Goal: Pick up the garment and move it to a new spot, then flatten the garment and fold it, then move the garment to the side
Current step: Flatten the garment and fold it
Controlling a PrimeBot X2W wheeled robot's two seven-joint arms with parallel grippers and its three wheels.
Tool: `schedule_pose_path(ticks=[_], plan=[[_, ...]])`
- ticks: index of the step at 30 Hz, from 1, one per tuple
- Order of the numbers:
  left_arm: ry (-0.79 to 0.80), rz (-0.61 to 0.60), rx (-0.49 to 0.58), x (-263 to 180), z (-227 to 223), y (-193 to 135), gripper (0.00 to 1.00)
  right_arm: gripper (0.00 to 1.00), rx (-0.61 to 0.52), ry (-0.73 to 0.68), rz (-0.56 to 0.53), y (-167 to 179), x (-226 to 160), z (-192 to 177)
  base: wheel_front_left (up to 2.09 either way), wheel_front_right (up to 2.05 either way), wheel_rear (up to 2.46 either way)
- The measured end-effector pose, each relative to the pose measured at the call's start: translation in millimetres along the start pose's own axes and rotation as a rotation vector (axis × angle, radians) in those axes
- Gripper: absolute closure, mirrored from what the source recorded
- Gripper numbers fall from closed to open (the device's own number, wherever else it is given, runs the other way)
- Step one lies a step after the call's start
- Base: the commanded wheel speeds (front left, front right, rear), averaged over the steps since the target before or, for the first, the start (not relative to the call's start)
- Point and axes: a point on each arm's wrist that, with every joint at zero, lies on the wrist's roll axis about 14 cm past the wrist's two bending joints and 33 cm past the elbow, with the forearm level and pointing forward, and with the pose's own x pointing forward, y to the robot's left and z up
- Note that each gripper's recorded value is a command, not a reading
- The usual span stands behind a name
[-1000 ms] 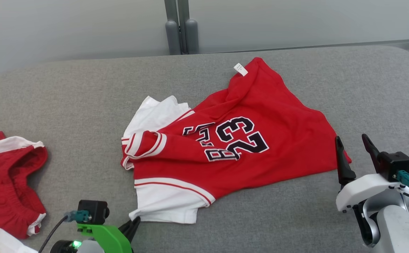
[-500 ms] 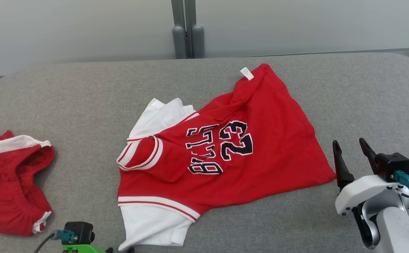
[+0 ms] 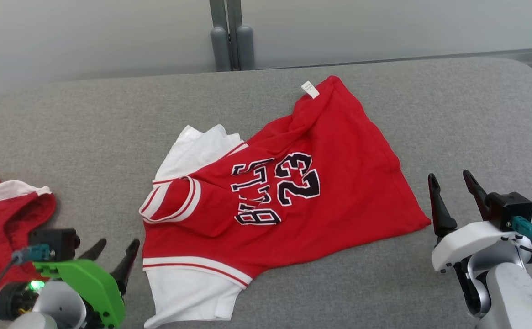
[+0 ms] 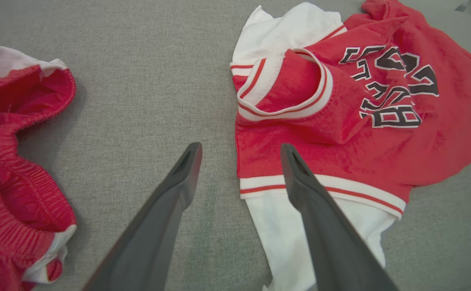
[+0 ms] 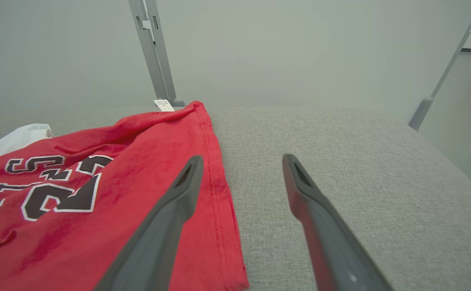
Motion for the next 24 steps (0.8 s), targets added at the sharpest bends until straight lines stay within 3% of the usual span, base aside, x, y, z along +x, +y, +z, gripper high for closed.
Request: schedule_pose_path(ticks=[11, 24], plan=[[0.087, -0.11, 0.032, 71.2, 56.4, -0.5, 0.0, 0.0, 0.01, -0.001, -0.053, -18.5, 10.0, -6.3, 0.0, 0.0, 0.0], [0.516, -0.18, 0.041, 131.3, -7.8, -7.1, 0.0, 0.0, 0.015, 0.048, -0.176, -58.0, -3.7, -30.1, 0.0, 0.0, 0.0]])
